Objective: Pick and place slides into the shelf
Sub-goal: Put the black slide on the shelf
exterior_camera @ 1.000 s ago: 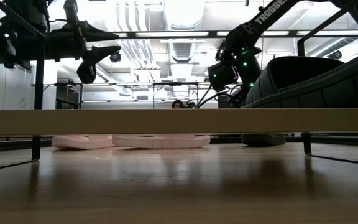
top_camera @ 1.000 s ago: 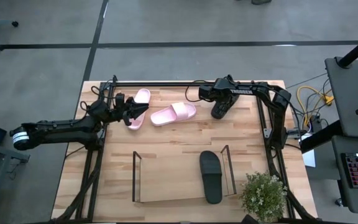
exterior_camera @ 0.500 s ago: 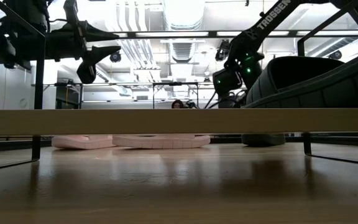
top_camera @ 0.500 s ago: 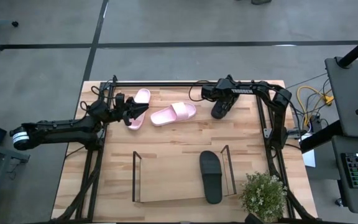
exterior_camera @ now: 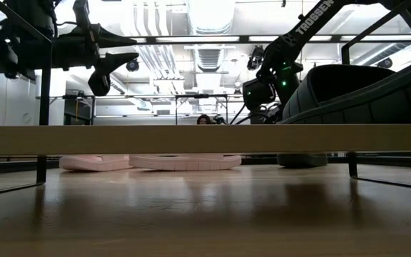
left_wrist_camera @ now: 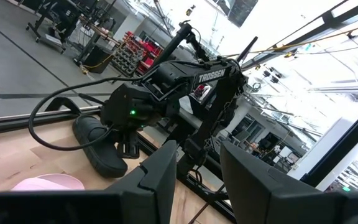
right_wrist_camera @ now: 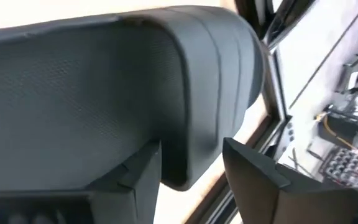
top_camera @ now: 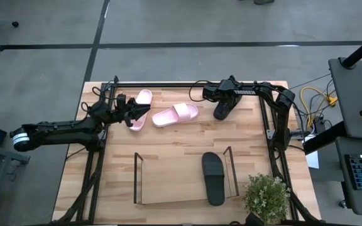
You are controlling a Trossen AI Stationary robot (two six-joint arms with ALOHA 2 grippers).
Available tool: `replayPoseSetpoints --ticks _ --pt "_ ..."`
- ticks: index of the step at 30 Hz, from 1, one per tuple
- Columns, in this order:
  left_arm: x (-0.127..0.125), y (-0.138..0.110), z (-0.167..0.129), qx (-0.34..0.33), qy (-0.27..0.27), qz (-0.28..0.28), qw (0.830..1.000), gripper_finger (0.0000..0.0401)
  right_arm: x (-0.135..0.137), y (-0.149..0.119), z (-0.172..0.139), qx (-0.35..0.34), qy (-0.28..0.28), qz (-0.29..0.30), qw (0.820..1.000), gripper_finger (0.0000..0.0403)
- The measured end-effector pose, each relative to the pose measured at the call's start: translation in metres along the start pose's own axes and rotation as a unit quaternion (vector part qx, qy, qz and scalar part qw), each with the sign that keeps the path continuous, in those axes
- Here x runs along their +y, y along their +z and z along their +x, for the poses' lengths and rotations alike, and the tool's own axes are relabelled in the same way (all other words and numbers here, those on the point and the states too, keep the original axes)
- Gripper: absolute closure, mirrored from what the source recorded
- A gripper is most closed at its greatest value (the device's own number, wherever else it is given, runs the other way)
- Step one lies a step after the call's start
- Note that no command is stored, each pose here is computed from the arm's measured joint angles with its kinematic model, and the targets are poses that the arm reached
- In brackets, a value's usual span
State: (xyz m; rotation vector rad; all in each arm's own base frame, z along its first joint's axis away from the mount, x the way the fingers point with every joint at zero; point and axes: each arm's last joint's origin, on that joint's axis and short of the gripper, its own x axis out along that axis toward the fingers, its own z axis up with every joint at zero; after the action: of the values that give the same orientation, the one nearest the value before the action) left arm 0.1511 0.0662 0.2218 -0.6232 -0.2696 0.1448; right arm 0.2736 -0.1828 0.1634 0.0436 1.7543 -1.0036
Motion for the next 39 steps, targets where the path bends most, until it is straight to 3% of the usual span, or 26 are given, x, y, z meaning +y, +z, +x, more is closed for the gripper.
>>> replayPoseSetpoints --ticks 21,33,39 --pt "0.0 0.0 0.0 0.0 0.0 0.0 1.0 0.0291 -0.005 0.002 0.003 -0.002 0.0 -0.036 0.999 0.0386" --pt "0.0 0.0 0.0 0.0 0.0 0.0 1.0 0.0291 -0.005 -0.004 0.002 0.02 -0.002 -0.055 0.998 0.0393" --pt "0.0 0.0 0.0 0.0 0.0 0.003 1.0 0.0291 -0.012 -0.008 -0.013 -0.001 0.0 -0.042 0.999 0.0394"
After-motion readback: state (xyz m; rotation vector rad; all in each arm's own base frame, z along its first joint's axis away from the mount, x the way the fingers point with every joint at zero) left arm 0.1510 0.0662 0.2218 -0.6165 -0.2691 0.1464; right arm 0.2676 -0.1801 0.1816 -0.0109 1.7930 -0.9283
